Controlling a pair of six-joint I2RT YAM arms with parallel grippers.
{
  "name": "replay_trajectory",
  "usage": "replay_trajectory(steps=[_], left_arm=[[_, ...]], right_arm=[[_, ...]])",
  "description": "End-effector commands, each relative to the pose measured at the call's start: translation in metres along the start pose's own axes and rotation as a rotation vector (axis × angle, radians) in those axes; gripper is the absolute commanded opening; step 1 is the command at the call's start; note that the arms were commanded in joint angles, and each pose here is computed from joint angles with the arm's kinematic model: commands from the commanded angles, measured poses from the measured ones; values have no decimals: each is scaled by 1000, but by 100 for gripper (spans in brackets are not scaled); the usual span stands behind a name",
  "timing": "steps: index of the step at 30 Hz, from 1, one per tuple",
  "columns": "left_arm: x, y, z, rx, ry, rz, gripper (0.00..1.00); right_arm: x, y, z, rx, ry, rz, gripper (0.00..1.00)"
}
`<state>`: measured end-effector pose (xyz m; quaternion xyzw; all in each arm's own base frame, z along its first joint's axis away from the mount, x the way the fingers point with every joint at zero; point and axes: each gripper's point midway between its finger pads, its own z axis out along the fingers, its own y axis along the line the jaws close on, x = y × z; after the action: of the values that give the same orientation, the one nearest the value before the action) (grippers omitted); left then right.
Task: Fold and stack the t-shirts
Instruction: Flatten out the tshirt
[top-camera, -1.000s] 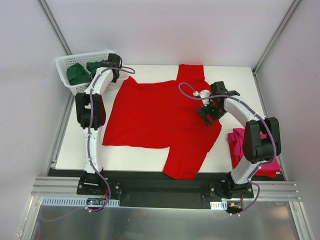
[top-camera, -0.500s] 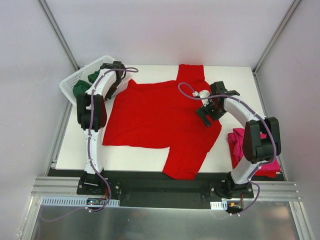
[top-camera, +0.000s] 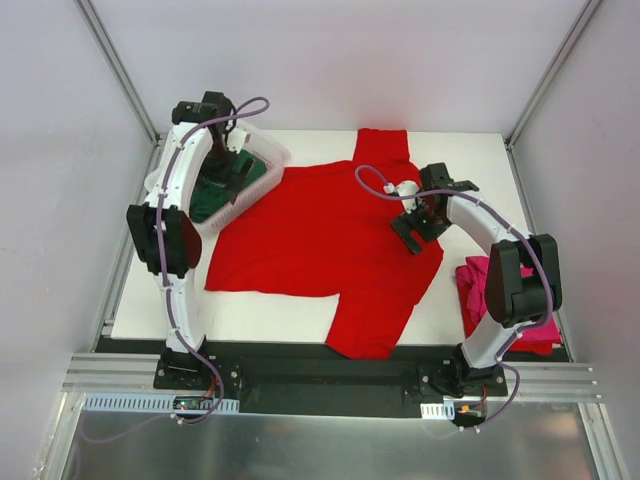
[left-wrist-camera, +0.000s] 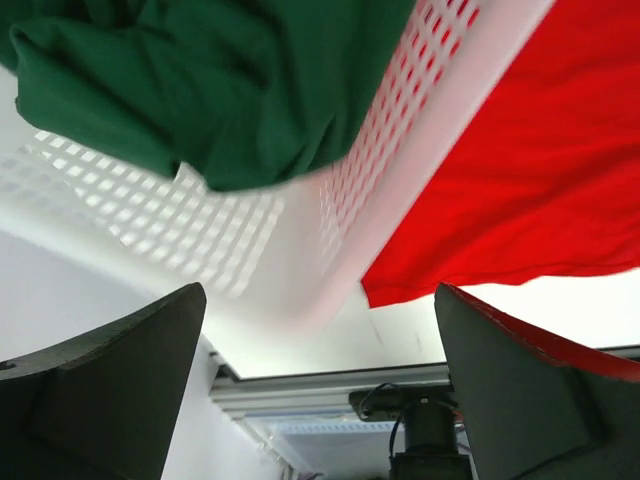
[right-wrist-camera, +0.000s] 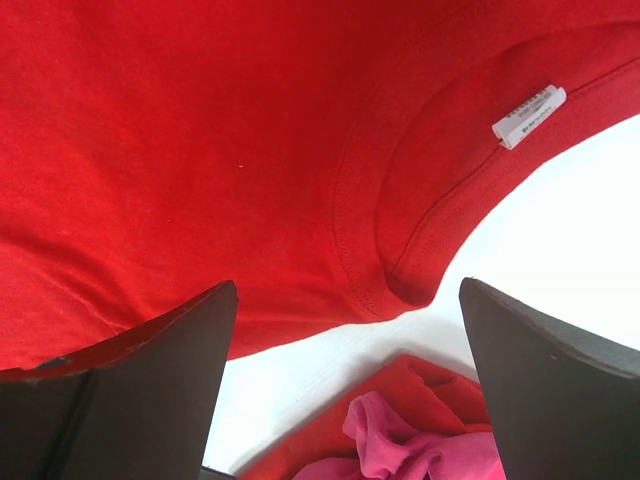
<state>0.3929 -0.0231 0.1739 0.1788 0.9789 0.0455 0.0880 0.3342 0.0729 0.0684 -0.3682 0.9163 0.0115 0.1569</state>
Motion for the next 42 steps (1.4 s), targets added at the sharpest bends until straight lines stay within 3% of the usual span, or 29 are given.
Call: replay_trajectory(steps=[1,5,9,11,15,21,24,28,31,32,38,40,42], left_arm=[[3,-15,-17,178,-42,-41,99],[-4,-1,-8,182,-52,-83,99],[-8,23,7,135,-60,-15,99],[-2,56,11,11,-38,0,99],[-21,121,16,-199,-132,98,99],[-42,163,23,-321,-148,232,99],[-36,155,19,-281,-149,303,99],[4,144,23,-268,-49,337,99],[30,149,-2,-358,-21,218,99],[35,150,-14,-393,-42,116,99],[69,136,-34,-411,-76,-133,99],[73,124,-37,-371,-112,-95,99],[78,109,-26,-298,-131,59,99]], right_arm=[[1,9,-5,-27,1,-5,96],[2,10,-7,-25,4,-12,96],[6,10,-9,-22,14,-18,96],[7,10,-10,-14,17,-21,96],[9,12,-10,-20,19,-21,96],[12,11,-9,-24,38,-18,96],[16,11,-8,-19,50,-24,96],[17,13,-7,-24,53,-30,96],[16,12,-4,-31,58,-31,96],[15,13,-2,-36,59,-27,96],[3,18,3,-75,42,-22,96],[2,21,4,-81,46,-32,96],[2,23,2,-82,46,-42,96]])
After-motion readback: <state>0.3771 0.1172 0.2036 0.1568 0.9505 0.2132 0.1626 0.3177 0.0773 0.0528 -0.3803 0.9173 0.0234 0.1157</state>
